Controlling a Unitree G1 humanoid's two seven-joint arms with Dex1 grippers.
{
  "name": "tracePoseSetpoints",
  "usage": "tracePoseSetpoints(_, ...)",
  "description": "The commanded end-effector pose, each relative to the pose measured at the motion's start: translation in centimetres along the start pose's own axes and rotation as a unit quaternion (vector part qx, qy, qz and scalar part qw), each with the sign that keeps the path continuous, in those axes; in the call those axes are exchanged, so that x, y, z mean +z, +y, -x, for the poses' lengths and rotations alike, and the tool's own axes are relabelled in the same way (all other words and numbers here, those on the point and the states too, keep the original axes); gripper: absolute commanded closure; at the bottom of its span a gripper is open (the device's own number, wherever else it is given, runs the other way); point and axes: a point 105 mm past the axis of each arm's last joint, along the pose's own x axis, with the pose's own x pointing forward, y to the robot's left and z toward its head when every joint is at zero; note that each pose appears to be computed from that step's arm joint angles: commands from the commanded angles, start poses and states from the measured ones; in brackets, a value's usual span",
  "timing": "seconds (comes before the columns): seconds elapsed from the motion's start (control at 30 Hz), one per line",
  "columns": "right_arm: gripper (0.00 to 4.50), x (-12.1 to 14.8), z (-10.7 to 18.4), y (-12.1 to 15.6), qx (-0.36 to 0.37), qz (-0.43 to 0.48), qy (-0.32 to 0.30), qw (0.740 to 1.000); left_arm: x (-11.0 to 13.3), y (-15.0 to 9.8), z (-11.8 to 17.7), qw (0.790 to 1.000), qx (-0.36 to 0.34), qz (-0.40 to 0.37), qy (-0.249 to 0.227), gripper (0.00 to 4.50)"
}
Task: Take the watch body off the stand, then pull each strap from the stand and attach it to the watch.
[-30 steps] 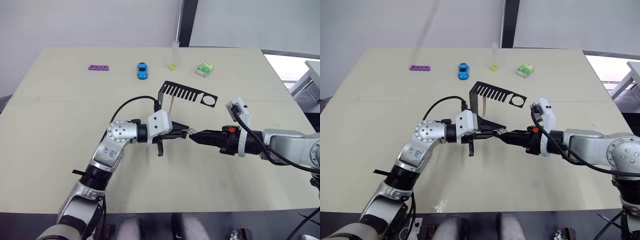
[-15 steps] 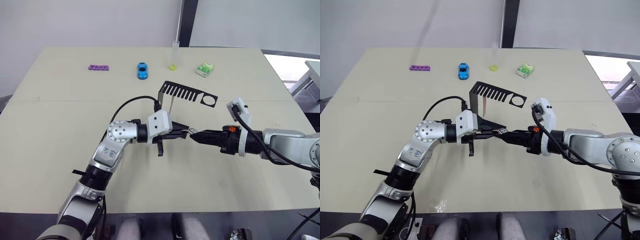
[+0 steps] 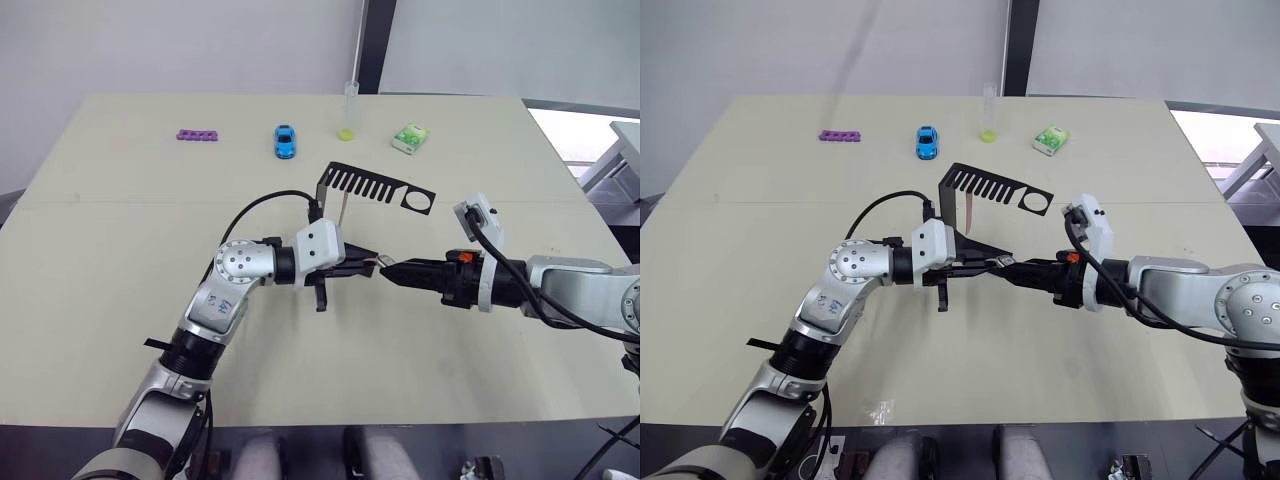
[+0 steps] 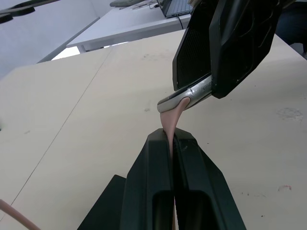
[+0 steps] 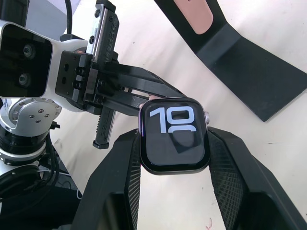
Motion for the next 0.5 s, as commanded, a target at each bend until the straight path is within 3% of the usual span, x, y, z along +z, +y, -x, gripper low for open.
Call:
tracePoseSetpoints(0.03,2.98,0.18,-0.01,1.17,0.020,0.014,0.002,1.000,2.92,-0.08,-0.83,0.998,-0.010,-0.039,-0.046,4.42)
tracePoseSetpoints(0.5,2.98,-0.04,0.04,1.28,0.022,0.017,0.006,1.000,3.10,-0.04,-0.92,0.998,-0.012,-0.041,-0.047,4.42)
